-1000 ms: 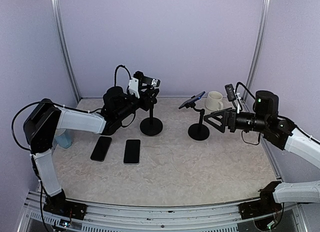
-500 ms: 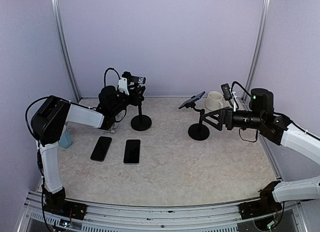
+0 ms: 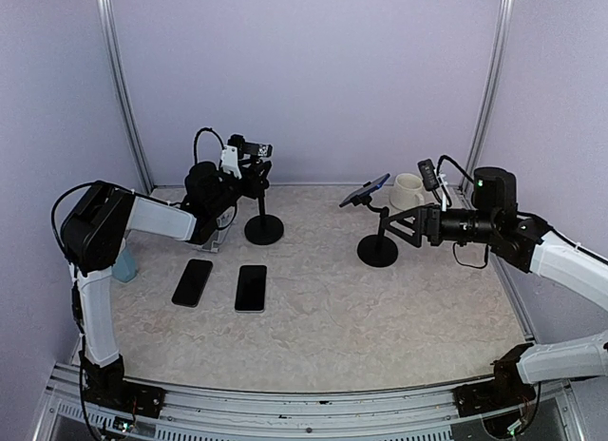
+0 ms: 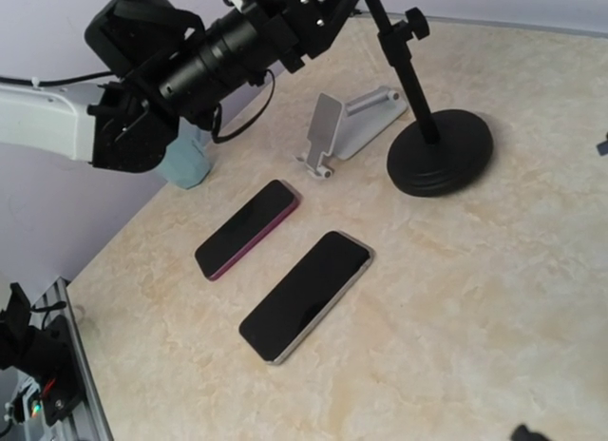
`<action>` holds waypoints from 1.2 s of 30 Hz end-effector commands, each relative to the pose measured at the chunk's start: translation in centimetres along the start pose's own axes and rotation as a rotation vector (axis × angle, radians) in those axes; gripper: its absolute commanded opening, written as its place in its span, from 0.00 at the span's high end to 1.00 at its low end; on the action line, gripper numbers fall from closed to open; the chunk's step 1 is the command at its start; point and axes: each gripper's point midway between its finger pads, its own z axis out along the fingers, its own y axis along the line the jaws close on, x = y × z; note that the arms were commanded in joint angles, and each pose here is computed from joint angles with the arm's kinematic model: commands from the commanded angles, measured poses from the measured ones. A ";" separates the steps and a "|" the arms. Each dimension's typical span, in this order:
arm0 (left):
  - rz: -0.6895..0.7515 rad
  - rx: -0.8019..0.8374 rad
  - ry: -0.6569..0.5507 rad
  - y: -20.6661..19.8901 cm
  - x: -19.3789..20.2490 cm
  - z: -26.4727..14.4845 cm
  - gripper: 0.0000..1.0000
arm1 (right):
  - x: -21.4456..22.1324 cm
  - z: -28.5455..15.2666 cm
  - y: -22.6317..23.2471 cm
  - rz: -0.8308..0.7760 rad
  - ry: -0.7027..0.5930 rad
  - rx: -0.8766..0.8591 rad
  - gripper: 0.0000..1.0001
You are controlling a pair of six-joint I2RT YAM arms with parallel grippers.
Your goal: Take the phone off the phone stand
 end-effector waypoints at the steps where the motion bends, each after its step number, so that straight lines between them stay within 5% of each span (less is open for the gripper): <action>1: 0.036 0.001 -0.149 0.0 -4.1 -0.5 0.66 | -1.9 -0.3 0.7 -0.040 -0.041 -0.025 0.06; 8: 0.042 -0.017 -0.123 0.2 -3.0 -1.2 0.54 | -1.9 -0.3 0.7 -0.039 -0.039 -0.026 0.06; 16: 0.004 -0.060 -0.119 0.0 -2.8 -1.9 0.02 | -2.3 0.1 0.4 -0.029 -0.047 -0.025 0.06; 36: -0.073 -0.203 -0.089 -2.8 -2.8 -10.3 0.01 | -3.5 -2.9 -4.1 0.142 -0.209 0.294 0.05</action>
